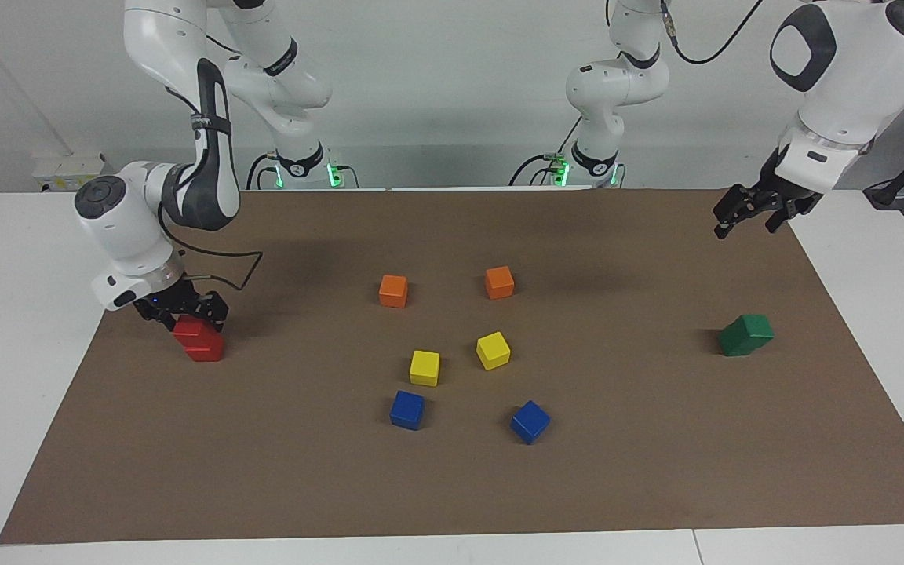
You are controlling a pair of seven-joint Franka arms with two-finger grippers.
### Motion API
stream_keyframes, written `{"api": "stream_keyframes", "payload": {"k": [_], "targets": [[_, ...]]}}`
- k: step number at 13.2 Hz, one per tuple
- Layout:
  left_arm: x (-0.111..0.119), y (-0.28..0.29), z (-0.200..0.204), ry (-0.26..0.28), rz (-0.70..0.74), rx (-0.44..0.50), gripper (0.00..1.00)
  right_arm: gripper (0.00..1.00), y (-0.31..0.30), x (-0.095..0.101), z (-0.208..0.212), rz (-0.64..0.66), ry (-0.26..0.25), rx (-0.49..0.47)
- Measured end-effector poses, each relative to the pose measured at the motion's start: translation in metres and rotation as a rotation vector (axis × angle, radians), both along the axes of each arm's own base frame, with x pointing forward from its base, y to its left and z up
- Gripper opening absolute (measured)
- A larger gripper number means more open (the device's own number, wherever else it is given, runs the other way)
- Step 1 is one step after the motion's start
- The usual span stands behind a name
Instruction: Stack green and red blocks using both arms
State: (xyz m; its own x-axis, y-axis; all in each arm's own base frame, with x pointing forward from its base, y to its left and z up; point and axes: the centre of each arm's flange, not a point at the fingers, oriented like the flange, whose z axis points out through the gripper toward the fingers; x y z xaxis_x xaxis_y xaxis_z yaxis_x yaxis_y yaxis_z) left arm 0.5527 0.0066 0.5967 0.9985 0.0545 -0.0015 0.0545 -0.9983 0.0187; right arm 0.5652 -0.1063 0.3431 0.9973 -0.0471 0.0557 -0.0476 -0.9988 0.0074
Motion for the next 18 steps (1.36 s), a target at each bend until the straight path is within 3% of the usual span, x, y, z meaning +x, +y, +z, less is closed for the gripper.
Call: {"api": "stream_keyframes", "payload": {"k": [4, 9, 14, 18], "targets": [[-0.014, -0.003, 0.013, 0.002, -0.003, 0.004, 1.00, 1.00, -0.001, 0.008, 0.019, 0.001, -0.019, -0.004], [-0.024, -0.013, 0.004, 0.023, -0.021, 0.007, 1.00, 1.00, 0.010, 0.026, 0.111, 0.023, -0.028, -0.004], [-0.017, -0.015, 0.007, -0.032, -0.023, 0.007, 1.00, 1.00, 0.032, -0.002, 0.222, 0.052, -0.016, -0.006], [-0.017, -0.015, 0.007, -0.036, -0.023, 0.007, 1.00, 1.00, 0.036, -0.024, 0.264, 0.052, 0.047, 0.004]]}}
